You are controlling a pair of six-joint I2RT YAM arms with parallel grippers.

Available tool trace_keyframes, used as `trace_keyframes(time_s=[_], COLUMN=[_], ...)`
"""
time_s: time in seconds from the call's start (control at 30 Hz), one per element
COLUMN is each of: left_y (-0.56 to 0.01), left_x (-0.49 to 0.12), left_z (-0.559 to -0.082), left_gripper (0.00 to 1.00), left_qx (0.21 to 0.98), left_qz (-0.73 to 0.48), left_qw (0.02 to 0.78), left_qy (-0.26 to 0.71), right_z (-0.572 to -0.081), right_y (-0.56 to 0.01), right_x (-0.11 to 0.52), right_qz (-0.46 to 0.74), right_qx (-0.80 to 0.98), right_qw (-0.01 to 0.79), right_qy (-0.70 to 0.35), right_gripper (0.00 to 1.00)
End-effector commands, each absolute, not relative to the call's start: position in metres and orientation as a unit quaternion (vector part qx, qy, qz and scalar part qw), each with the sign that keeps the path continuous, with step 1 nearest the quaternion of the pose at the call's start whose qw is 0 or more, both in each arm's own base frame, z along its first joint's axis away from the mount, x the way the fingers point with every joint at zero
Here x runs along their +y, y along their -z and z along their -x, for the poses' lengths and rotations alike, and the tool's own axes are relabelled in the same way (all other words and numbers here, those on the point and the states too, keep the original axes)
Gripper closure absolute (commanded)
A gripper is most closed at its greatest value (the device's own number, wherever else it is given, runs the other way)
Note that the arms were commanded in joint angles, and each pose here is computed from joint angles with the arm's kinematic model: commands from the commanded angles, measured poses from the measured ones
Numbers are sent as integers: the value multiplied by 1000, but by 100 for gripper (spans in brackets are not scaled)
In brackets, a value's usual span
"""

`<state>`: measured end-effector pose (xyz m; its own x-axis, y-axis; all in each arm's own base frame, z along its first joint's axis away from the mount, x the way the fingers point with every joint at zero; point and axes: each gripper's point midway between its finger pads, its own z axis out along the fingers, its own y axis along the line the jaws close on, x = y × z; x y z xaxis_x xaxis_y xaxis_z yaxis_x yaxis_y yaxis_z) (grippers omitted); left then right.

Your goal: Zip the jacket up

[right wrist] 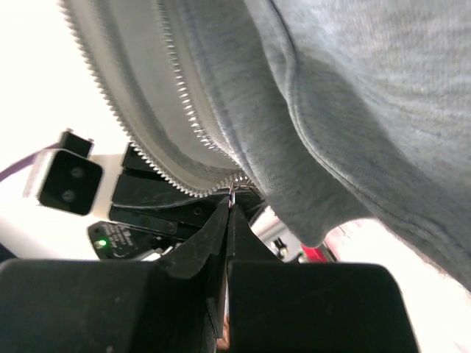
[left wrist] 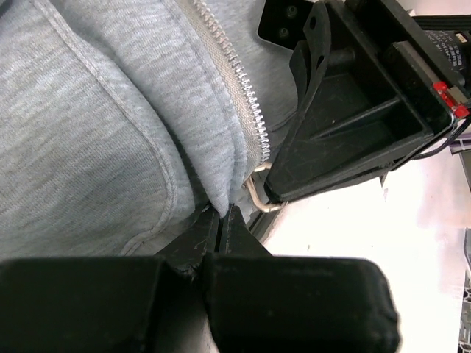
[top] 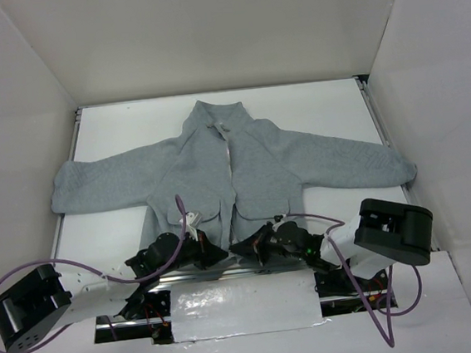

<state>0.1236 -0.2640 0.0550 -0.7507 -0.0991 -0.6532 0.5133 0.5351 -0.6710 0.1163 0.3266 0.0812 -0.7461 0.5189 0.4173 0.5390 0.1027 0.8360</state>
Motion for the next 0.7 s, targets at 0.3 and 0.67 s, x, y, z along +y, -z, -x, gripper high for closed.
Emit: trace_keyframes(time_s=[0.3,0.67], left_y=[-28,-38], left_x=[-259,-260], left_z=[-94,-96], left_gripper=[100,100], left_qx=[823,822], left_qz=[-169,-164], left_qw=[295,311], left_qy=[456,448], right_z=[-184,-242], right_y=[-146,-161], right_x=[298,298], right_qz=[526,520], right_qx=[-539,-525], right_qw=[37,-8], right_qy=[657,673], right_gripper=[100,100])
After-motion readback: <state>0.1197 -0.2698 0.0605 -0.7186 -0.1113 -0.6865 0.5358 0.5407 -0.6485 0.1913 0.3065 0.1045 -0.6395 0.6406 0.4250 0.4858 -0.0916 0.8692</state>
